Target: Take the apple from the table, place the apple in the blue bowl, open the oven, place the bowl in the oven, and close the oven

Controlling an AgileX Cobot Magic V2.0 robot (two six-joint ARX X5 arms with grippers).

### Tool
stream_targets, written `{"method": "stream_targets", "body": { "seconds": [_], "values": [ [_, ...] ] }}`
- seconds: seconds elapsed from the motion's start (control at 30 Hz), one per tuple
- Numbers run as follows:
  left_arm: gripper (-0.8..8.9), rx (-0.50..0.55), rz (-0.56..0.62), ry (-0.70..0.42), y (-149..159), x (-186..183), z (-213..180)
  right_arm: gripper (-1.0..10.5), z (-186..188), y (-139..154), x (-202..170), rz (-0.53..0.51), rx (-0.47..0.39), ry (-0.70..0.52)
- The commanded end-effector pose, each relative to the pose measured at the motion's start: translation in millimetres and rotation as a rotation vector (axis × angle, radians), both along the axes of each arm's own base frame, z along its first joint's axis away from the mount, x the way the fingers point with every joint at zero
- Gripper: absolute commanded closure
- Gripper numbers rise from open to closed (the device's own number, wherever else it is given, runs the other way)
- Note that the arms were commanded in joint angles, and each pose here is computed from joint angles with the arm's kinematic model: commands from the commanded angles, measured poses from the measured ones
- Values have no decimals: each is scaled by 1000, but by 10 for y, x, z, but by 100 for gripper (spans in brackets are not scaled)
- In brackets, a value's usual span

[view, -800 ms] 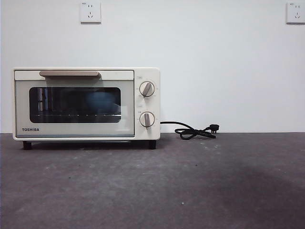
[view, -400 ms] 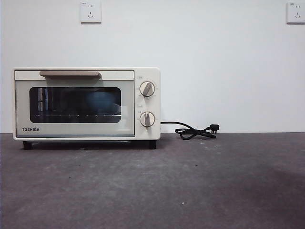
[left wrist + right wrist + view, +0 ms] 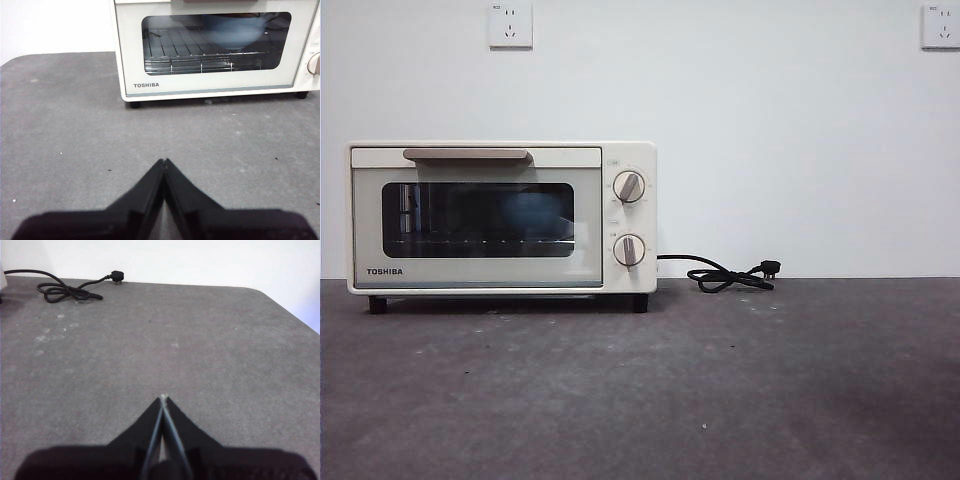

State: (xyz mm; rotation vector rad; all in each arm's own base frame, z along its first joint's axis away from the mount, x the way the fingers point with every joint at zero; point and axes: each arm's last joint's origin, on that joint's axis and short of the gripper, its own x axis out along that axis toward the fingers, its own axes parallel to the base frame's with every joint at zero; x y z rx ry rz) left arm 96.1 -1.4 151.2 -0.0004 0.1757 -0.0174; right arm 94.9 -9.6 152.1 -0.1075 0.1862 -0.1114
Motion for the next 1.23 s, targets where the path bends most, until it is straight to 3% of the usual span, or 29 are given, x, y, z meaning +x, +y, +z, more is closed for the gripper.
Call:
{"method": "stream_targets", "body": {
  "seconds": [0.03, 0.37, 1.23],
  "values": [
    [817, -7, 0, -1, 1, 7, -24, 946, -28, 0, 3, -4, 8, 4],
    [817, -7, 0, -1, 1, 7, -24, 946, -28, 6, 4, -8, 65, -2],
    [817, -7, 0, -1, 1, 7, -24, 946, -23, 31, 7, 16, 75, -8]
  ]
}}
